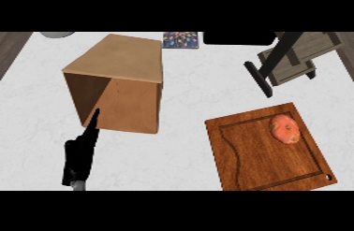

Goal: Pick the lemon from the cutting board and place it in the tiered basket

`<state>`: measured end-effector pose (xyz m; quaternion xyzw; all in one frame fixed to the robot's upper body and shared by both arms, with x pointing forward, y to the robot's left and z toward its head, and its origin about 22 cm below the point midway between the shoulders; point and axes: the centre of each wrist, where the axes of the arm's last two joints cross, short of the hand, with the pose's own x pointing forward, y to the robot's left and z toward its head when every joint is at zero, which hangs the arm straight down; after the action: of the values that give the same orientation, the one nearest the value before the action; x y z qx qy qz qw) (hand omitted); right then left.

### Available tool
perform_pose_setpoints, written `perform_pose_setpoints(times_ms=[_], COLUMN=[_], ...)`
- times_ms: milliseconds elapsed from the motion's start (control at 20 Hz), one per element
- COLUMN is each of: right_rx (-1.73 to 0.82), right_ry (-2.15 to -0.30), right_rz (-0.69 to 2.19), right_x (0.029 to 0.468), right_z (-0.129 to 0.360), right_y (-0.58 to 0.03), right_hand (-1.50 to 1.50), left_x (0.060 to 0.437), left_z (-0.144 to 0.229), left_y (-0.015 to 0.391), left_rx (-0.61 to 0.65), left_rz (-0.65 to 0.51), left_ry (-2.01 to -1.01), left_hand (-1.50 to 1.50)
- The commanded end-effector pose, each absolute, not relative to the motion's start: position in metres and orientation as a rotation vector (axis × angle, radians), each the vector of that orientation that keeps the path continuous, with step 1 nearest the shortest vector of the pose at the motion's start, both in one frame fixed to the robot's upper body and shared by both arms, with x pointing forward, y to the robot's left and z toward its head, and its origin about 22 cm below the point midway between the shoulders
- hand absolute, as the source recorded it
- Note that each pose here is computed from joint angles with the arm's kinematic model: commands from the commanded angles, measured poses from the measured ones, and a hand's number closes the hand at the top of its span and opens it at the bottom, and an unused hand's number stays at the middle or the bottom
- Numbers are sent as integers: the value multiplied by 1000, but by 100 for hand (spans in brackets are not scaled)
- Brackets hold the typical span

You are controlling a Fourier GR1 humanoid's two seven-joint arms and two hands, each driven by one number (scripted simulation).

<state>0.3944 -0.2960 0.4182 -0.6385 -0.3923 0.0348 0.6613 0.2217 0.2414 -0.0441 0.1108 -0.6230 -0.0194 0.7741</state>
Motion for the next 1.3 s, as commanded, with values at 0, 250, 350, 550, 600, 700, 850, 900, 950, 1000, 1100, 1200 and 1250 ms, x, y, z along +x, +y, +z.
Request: perform_pose_setpoints(times_ms=[0,250,350,550,600,700,850,900,950,1000,1100,1200,1250], right_rx=[-1416,-1319,-1196,-1101,-1094,-1063,-1021,-1071,-1107,-1163,-1232,-1299,-1359], right_ry=[-848,-914,-963,-1067,-1120,-1183,-1253,-1291,-1334,-1321,-1340,-1324,-1262], right_rz=[-7,-136,-243,-363,-375,-448,-552,-575,-599,-627,-729,-815,-833], right_x=[415,426,426,432,428,432,422,423,422,416,399,392,376], right_z=[386,373,352,358,363,362,368,361,368,373,404,398,411], right_y=[-303,-311,-326,-310,-313,-302,-325,-325,-318,-330,-329,-340,-364], right_hand=[150,150,-150,-150,-150,-150,-150,-150,-150,-150,-150,-150,-150], left_x=[215,213,210,216,216,220,228,203,225,220,221,220,198], left_z=[-45,-54,-56,-51,-54,-59,-53,-57,-50,-51,-57,-55,-62], left_y=[250,251,236,234,259,232,252,251,244,243,247,253,257], left_rx=[240,245,242,238,240,251,254,235,230,238,251,257,264], left_rz=[-44,-48,-44,-57,-37,-43,-23,-42,-17,-32,-18,-14,0], left_ry=[-1317,-1317,-1323,-1320,-1309,-1316,-1326,-1297,-1304,-1322,-1306,-1288,-1282], left_hand=[0,0,0,0,0,0,0,0,0,0,0,0,0])
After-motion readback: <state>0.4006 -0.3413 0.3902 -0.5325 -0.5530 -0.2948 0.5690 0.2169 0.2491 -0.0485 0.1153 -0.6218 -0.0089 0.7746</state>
